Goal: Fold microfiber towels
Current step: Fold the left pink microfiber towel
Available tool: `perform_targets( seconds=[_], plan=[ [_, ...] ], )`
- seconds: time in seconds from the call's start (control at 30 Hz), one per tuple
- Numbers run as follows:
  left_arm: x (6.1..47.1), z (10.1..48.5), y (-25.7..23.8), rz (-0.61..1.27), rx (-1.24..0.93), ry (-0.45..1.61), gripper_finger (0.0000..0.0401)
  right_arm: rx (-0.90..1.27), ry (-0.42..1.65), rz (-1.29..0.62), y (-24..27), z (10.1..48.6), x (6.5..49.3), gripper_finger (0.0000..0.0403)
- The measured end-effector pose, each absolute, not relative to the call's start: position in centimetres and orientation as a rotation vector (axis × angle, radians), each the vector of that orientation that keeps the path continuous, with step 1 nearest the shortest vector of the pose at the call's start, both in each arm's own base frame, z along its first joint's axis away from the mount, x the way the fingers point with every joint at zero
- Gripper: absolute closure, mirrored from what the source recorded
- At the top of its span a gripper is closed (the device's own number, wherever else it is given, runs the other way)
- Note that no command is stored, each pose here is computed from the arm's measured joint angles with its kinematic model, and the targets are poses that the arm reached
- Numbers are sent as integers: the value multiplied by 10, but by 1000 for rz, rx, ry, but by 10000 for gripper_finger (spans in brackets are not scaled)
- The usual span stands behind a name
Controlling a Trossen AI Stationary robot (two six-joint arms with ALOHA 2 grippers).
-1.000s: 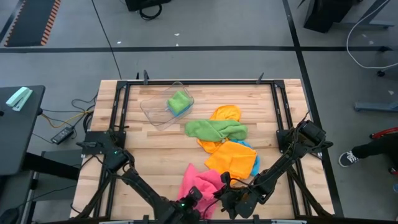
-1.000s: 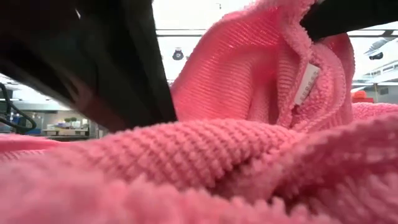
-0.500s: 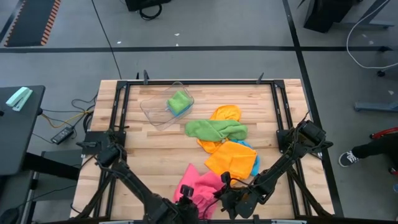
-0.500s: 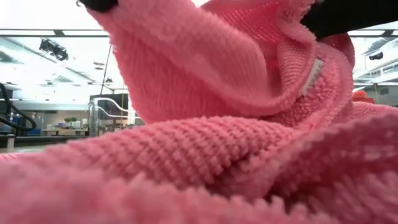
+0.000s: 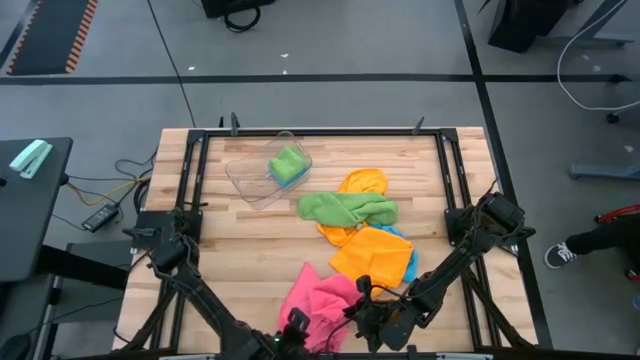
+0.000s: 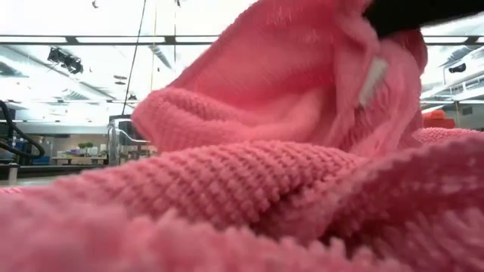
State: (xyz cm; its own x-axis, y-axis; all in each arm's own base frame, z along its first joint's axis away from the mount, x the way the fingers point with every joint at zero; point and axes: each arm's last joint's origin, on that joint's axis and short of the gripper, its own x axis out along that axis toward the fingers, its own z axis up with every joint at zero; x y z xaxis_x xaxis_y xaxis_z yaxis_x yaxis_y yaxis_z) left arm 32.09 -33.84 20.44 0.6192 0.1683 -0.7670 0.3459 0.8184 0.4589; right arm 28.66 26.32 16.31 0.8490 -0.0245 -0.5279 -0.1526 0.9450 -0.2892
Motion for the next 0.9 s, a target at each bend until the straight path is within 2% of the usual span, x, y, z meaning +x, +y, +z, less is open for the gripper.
perform_targets(
  seconds=[0.13, 0.27, 0.4, 0.63, 0.77, 0.9],
  plan=[
    [316, 200, -329, 12, 549, 974, 302, -337, 542, 81, 266, 166, 285, 383],
    [317, 200, -327, 25, 559, 976, 307, -366, 507, 105, 275, 178, 283, 383],
    [316, 208, -327, 36, 618, 947, 317, -368, 455, 104, 280, 211, 279, 383],
    [309, 249, -327, 65, 567, 813, 336, -386, 397, 88, 275, 266, 276, 383],
    [308, 260, -322, 99, 561, 773, 324, -372, 348, 76, 267, 298, 276, 383],
    [308, 271, -318, 111, 537, 745, 291, -345, 318, 80, 266, 325, 273, 383]
  ],
)
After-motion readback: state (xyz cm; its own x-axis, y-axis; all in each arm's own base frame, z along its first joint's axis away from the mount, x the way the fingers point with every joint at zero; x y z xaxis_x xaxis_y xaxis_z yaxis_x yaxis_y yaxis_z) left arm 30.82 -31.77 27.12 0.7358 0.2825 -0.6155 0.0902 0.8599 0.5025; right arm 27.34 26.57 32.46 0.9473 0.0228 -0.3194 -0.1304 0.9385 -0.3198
